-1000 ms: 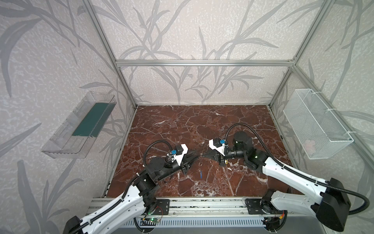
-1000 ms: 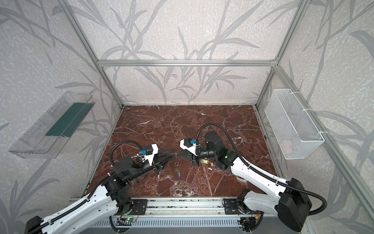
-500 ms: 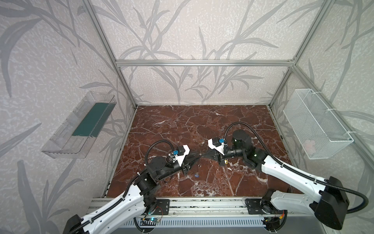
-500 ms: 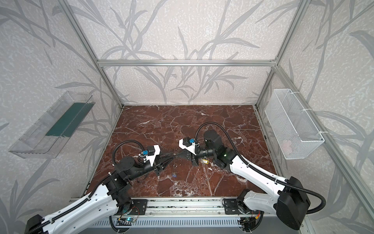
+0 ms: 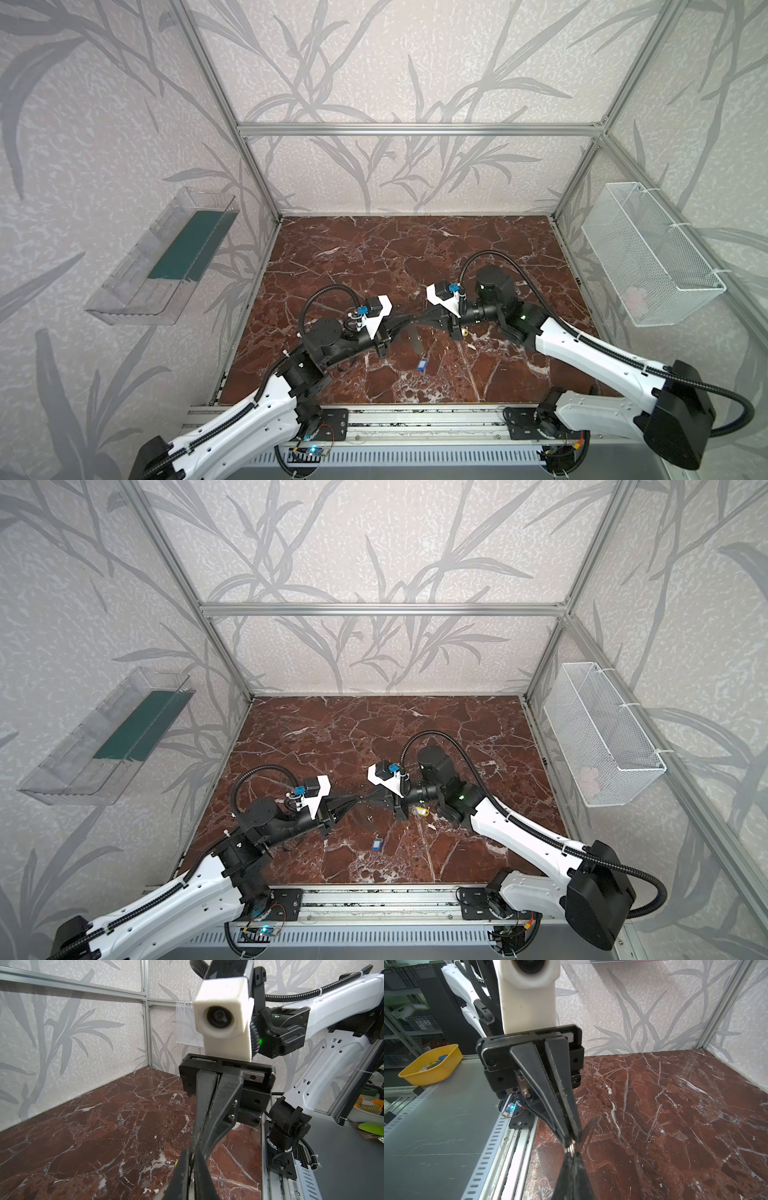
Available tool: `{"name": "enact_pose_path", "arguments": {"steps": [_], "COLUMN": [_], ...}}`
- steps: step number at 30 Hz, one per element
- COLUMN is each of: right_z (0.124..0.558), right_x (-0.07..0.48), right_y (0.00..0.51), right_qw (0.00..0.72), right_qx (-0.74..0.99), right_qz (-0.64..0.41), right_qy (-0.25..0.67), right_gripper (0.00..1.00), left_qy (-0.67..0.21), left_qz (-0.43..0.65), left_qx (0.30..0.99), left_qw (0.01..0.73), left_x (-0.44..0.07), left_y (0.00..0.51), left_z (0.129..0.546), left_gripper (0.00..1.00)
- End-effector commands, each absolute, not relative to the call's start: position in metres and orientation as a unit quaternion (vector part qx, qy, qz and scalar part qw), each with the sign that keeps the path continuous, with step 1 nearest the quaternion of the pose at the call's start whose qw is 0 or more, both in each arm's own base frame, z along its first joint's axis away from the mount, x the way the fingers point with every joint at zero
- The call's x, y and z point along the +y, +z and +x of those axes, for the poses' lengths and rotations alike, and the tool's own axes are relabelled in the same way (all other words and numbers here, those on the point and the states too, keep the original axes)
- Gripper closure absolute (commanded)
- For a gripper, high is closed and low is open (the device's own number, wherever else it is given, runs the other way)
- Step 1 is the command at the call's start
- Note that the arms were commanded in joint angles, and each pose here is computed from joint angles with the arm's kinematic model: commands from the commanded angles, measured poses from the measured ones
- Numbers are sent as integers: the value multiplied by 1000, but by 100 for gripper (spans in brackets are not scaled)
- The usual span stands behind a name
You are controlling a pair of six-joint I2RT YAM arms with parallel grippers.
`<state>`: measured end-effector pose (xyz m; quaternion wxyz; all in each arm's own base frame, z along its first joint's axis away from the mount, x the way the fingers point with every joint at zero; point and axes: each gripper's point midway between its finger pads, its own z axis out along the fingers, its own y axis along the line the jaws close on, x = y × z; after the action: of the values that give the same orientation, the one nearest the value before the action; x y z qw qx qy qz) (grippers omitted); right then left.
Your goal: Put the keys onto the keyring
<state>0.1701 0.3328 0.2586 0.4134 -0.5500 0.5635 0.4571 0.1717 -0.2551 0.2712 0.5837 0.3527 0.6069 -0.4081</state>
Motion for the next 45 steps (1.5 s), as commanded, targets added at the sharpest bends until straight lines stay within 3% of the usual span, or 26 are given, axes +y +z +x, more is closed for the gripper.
{"name": "enact_pose_path", "arguments": {"steps": [1, 6, 14, 30, 39, 45], "right_z": [167, 165, 170, 178, 174, 172], "right_x": [335, 335, 341, 342, 339, 338], "right_y": [282, 285, 288, 286, 285, 284], "right_qw": [430, 424, 395, 393, 398, 400], "right_qx": [538, 539, 565, 589, 582, 578], "right_qz": [-554, -549, -526, -504, -513, -520], "right_qy": [468, 478, 498, 495, 490, 486], "right_gripper": [100, 100, 100, 100, 100, 100], "left_qy": [-417, -417, -443, -433, -425, -423], "left_qz": [357, 365, 387, 336, 320, 323], "left_qx": [591, 583, 512, 506, 523, 536], "left_qw": [590, 594, 626, 666, 666, 656], "left_x": [-258, -258, -253, -226, -224, -226], "left_y": [286, 287, 298, 311, 310, 309], "left_z": [169, 167, 142, 140, 147, 150], "left_gripper": [90, 100, 100, 100, 79, 74]}}
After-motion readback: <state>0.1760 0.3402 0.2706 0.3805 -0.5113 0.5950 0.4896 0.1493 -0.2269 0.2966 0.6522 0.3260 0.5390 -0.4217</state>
